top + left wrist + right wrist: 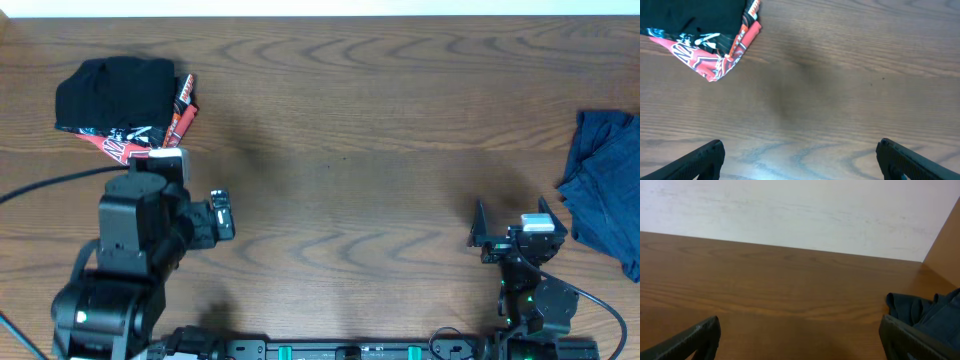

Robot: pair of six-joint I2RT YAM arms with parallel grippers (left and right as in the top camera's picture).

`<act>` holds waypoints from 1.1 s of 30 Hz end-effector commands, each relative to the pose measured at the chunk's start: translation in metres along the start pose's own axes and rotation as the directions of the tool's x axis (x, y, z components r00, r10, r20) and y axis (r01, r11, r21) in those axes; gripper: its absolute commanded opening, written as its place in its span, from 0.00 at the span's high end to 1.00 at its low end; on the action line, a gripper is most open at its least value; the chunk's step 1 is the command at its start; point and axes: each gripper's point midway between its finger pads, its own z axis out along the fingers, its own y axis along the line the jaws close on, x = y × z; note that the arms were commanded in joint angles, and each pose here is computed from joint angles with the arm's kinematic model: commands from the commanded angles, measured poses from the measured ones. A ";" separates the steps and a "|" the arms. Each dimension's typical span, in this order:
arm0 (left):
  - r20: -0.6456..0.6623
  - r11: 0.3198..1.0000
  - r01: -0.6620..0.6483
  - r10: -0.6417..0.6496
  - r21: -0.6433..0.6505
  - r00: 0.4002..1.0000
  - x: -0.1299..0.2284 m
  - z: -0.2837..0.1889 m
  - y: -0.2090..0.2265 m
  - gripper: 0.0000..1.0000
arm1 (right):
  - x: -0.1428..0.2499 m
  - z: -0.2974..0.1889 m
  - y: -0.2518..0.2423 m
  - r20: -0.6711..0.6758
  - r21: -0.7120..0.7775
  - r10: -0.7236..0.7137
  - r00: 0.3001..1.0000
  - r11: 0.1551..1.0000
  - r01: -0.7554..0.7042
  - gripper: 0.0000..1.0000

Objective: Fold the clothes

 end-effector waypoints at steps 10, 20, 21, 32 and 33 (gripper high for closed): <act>0.097 0.995 0.033 -0.025 -0.090 0.995 0.075 0.024 0.039 0.02 | 0.000 0.000 -0.002 0.001 0.008 -0.014 1.000 1.000 0.014 0.01; 0.332 0.997 0.050 -0.027 -0.063 0.943 0.093 0.069 0.046 0.02 | 0.000 0.000 -0.002 0.001 0.008 -0.014 1.000 1.000 0.014 0.01; 0.362 0.997 0.041 -0.016 -0.061 0.932 0.091 0.072 0.046 0.02 | 0.000 0.000 -0.002 0.001 0.008 -0.014 1.000 1.000 0.014 0.01; 0.608 0.992 -0.068 0.118 -0.105 0.785 0.066 0.095 0.045 0.02 | 0.000 0.000 -0.002 0.001 0.008 -0.014 1.000 1.000 0.014 0.01; 0.597 0.991 -0.073 0.123 -0.108 0.793 0.069 0.096 0.046 0.02 | 0.000 0.000 -0.002 0.001 0.008 -0.014 1.000 1.000 0.014 0.01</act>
